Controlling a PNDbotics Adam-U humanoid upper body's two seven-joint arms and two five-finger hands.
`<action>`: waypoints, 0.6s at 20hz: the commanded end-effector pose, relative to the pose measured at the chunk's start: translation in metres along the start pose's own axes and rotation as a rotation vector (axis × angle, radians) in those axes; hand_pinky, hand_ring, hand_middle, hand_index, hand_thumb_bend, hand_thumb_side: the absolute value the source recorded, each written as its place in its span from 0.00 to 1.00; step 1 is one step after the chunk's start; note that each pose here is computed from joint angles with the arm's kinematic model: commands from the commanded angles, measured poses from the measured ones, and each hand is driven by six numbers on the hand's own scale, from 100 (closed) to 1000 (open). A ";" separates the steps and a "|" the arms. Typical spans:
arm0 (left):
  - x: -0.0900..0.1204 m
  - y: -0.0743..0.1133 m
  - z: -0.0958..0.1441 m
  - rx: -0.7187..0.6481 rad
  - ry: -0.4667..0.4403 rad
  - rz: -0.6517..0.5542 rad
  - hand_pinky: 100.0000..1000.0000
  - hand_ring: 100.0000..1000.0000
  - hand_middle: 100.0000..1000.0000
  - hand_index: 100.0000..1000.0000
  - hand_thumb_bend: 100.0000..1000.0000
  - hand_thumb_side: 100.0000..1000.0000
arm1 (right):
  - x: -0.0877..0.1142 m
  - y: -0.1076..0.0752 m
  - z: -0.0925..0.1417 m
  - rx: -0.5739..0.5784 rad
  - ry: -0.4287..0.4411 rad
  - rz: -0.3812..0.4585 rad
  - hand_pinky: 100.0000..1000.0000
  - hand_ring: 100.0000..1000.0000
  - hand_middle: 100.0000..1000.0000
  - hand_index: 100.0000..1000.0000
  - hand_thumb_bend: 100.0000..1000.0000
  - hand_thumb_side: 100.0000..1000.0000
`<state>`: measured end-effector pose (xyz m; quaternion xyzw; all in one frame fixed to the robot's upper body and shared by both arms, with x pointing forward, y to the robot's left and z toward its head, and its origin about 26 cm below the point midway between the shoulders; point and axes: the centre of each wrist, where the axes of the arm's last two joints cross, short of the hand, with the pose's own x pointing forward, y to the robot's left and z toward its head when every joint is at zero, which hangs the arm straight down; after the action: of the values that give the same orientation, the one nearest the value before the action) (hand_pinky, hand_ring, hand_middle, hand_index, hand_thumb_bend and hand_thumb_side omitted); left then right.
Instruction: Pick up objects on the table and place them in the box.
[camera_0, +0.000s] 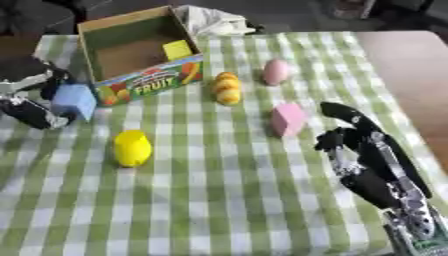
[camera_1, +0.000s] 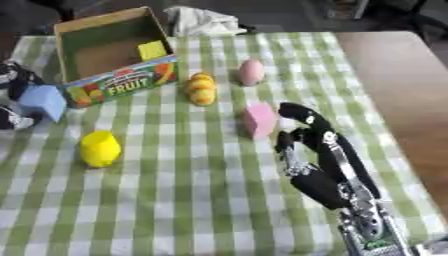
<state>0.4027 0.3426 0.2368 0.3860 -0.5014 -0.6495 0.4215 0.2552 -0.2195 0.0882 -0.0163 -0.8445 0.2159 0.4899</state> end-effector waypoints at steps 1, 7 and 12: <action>-0.007 0.030 0.009 0.126 0.056 0.001 0.66 0.49 0.38 0.65 0.06 0.16 | 0.004 -0.002 -0.001 0.001 -0.016 0.008 0.66 0.48 0.87 0.81 0.00 0.41; -0.005 0.027 -0.029 0.236 0.160 0.034 0.66 0.55 0.44 0.70 0.03 0.15 | 0.006 0.000 -0.003 0.022 -0.032 -0.001 0.66 0.48 0.87 0.81 0.00 0.41; -0.010 0.012 -0.053 0.297 0.277 0.035 0.67 0.58 0.49 0.74 0.03 0.15 | 0.009 0.001 -0.008 0.041 -0.054 -0.001 0.66 0.48 0.87 0.81 0.00 0.41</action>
<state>0.4551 0.3275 0.2295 0.4974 -0.5354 -0.5199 0.4423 0.2569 -0.2134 0.0910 -0.0020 -0.8464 0.2273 0.4815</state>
